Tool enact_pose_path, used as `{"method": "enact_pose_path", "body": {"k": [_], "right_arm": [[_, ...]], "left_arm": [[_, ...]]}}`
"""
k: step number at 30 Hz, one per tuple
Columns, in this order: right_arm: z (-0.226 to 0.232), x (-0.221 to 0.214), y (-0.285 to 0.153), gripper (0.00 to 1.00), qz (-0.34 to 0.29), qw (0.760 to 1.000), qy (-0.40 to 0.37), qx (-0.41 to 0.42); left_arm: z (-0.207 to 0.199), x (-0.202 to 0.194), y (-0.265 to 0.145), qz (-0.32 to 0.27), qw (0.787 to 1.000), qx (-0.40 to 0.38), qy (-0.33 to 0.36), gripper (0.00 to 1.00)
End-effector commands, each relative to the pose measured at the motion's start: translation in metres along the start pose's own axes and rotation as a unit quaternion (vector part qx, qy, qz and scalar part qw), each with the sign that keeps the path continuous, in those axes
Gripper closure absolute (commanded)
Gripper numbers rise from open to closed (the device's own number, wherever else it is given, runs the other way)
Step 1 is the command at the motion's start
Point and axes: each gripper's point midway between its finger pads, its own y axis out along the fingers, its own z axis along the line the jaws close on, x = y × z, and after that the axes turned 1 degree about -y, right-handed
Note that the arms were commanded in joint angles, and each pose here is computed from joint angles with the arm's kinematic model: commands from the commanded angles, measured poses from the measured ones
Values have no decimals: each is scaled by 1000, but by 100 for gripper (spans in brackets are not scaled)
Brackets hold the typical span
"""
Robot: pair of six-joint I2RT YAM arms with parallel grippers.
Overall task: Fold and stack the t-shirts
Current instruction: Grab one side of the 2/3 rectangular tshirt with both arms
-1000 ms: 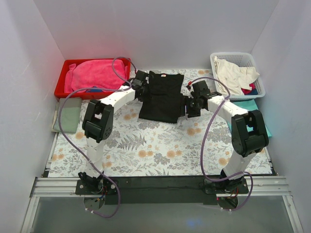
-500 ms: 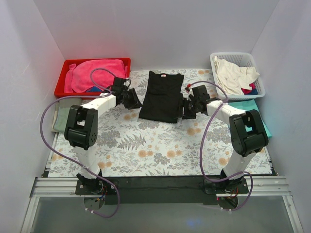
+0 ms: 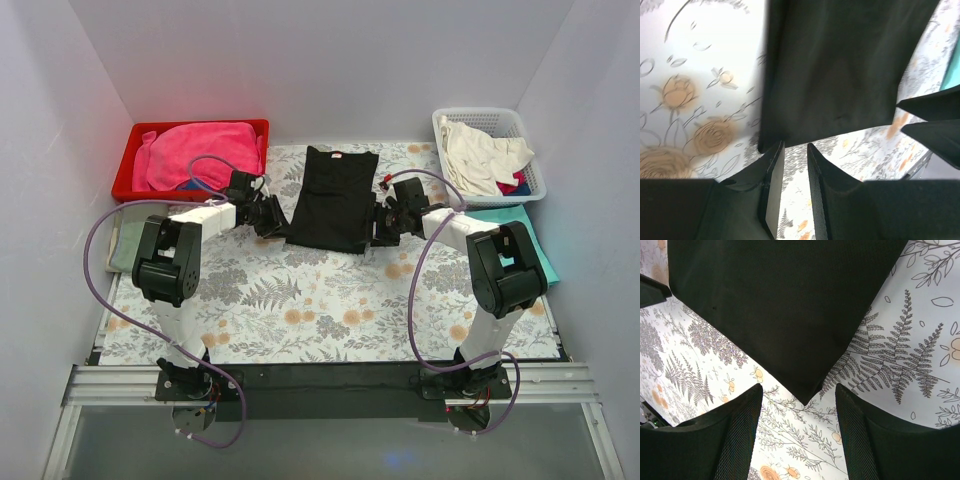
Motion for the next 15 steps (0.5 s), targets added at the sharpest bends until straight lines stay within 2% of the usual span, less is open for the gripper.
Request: {"method": "enact_pose_path", "body": {"k": [1,10,15], "right_arm": [[4,-3,7,34,3,1000,0,13],[3,-6,10,34,7,1000,2,10],[2,-7,11,34,8,1000,1,10]], "left_arm": [[12,1,-5,-12,1000,19,8,76],[24,-10,2,1,1000,15,-7,76],[33,-4,4,-20,999,29,-9,76]]}}
